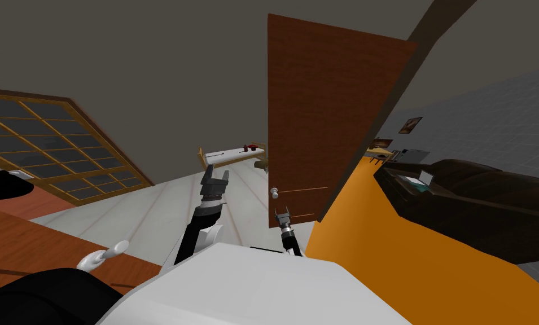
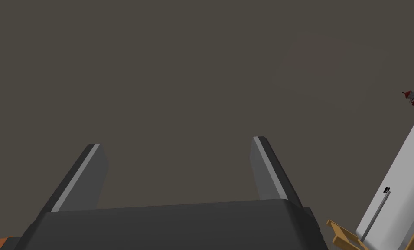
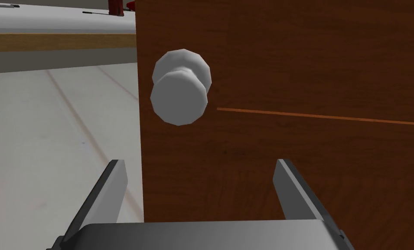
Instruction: Push the door open
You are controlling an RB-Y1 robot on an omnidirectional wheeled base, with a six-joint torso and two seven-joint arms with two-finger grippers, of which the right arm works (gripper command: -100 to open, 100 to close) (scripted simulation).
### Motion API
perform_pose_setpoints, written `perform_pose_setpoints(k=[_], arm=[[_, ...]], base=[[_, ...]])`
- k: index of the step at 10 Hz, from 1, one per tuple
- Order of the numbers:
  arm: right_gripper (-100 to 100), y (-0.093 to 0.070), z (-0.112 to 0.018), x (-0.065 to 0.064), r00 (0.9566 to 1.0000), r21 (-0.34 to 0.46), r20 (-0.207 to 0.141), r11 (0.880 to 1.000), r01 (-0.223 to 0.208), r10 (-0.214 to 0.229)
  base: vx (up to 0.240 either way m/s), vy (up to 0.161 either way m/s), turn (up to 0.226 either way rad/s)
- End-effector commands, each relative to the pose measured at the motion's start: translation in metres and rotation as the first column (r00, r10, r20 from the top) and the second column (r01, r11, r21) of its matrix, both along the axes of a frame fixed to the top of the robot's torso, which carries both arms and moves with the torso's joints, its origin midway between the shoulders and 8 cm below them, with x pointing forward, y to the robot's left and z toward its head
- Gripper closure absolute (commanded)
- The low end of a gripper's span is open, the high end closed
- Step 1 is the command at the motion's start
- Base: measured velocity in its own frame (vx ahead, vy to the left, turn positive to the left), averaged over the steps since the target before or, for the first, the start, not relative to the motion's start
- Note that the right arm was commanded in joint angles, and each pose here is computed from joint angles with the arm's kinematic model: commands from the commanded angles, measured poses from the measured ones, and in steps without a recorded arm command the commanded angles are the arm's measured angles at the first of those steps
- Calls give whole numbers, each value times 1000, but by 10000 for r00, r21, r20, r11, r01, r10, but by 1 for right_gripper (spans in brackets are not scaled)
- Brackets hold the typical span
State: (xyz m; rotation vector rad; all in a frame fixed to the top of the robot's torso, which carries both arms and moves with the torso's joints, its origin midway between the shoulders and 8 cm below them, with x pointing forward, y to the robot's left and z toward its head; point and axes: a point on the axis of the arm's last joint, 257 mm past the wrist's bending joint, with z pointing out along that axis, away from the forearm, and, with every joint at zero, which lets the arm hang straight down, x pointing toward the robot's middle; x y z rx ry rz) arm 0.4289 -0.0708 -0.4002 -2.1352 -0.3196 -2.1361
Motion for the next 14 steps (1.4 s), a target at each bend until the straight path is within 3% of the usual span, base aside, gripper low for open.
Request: perform_pose_setpoints(k=[1, 3, 6, 7, 8, 13, 14], arm=[[-100, -9, -1, 1, 10000, -185, 19, 9998, 41, -41], [-100, -10, 0, 3, 10000, -162, 35, 9998, 85, -85], [-100, 13, 8, 5, 9999, 373, 41, 9992, 127, -128], [-100, 7, 5, 3, 9999, 236, -7, 9996, 126, -126], [100, 7, 5, 3, 9999, 236, -7, 9996, 126, -126], [100, 7, 5, 3, 9999, 236, -7, 9996, 126, -126], [-100, -8, 1, 3, 9998, -13, -8, 9998, 177, -177]], base=[[211, 66, 19], [224, 43, 23], [209, 46, 18], [74, 16, 6], [-12, 1, 8], [-15, -4, -3], [-63, 3, -32]])
